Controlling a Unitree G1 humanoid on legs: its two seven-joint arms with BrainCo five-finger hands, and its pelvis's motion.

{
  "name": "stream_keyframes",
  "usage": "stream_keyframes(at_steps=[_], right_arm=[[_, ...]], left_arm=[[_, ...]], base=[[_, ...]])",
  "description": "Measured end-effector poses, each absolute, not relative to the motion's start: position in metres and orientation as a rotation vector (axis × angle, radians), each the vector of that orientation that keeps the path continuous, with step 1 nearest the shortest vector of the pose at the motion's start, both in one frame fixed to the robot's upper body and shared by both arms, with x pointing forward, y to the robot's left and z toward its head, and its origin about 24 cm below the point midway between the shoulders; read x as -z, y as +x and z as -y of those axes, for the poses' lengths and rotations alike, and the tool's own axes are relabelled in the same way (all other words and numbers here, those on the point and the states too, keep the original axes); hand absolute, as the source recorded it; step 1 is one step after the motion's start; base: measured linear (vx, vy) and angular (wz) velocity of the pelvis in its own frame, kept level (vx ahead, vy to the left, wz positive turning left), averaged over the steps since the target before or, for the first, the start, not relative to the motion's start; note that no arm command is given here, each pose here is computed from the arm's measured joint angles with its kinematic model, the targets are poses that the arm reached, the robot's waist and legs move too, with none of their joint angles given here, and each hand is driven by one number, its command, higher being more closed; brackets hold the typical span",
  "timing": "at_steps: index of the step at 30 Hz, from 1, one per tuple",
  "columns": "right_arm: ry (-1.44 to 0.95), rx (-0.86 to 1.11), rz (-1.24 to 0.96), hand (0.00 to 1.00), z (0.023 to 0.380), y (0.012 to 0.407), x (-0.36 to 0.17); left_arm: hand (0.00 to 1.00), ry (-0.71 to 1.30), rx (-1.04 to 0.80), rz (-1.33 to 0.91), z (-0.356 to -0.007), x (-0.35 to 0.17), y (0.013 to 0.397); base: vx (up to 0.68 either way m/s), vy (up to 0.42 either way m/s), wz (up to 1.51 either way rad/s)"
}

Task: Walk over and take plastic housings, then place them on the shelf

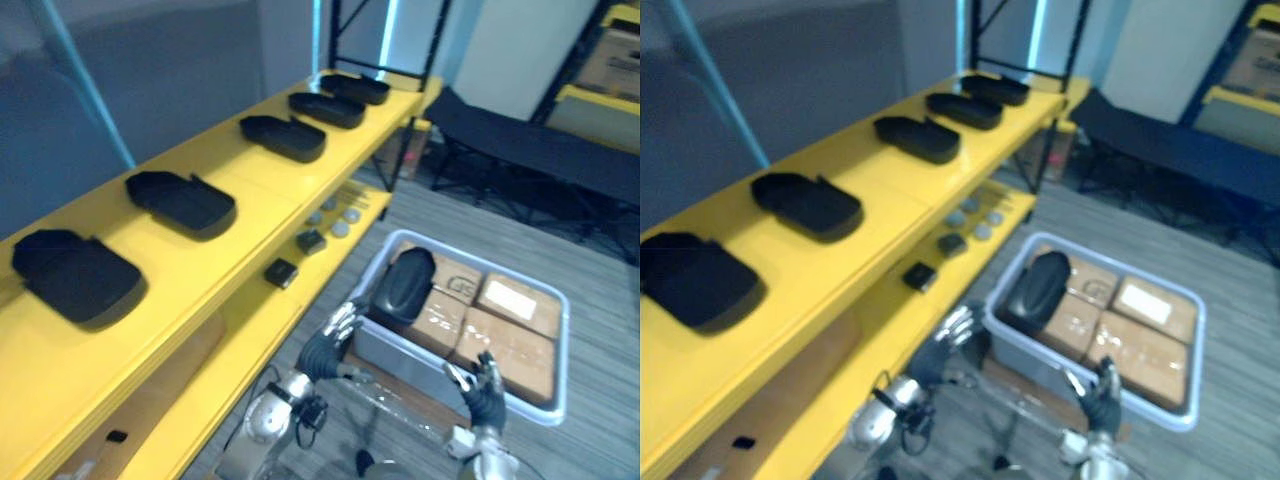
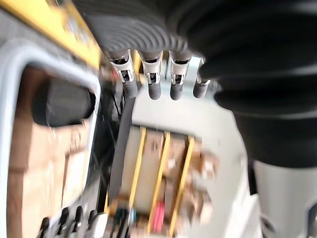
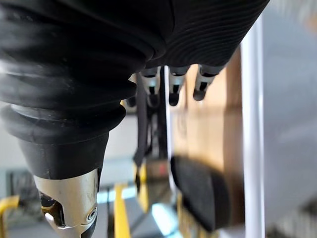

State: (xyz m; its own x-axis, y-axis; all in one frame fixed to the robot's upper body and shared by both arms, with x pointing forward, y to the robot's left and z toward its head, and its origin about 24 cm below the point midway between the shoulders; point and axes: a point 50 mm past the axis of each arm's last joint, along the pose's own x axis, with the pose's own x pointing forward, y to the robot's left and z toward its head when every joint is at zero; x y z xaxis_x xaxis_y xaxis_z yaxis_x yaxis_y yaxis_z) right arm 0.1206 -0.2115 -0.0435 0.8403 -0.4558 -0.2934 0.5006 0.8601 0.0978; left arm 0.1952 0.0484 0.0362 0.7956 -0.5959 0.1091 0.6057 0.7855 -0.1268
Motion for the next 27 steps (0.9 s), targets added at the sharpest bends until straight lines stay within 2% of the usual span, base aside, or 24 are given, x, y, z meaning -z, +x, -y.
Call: stream_keyframes(at_steps=[5,11,16,21,27], right_arm=[[0.175,0.437,-0.235,0.0,0.21,0.128,0.04],[0.161,0.306,-0.126,0.0,0.205,0.165,0.022],[0.293,0.337,-0.176,0.0,0.186,0.148,0.031],[0.316,0.226,-0.201,0.0,0.17,0.137,0.033],[0.224,0.039,-0.104,0.0,0.152,0.18,0.016]], left_arm=[[0.0,-0.152,0.618,-0.002,-0.044,-0.026,0.193],[0.0,-0.154,0.4,-0.037,-0.08,-0.016,0.196],[0.0,-0.148,0.337,-0.039,-0.105,-0.012,0.188],[0.0,-0.12,0.3,-0.057,-0.114,-0.01,0.176],[0.0,-0.123,0.065,-0.122,-0.144,-0.005,0.177]], base=[[0.03,-0.018,-0.14],[0.0,0.044,-0.27],[-0.06,0.157,-0.31],[-0.09,0.132,-0.72],[-0.03,0.029,-0.93]])
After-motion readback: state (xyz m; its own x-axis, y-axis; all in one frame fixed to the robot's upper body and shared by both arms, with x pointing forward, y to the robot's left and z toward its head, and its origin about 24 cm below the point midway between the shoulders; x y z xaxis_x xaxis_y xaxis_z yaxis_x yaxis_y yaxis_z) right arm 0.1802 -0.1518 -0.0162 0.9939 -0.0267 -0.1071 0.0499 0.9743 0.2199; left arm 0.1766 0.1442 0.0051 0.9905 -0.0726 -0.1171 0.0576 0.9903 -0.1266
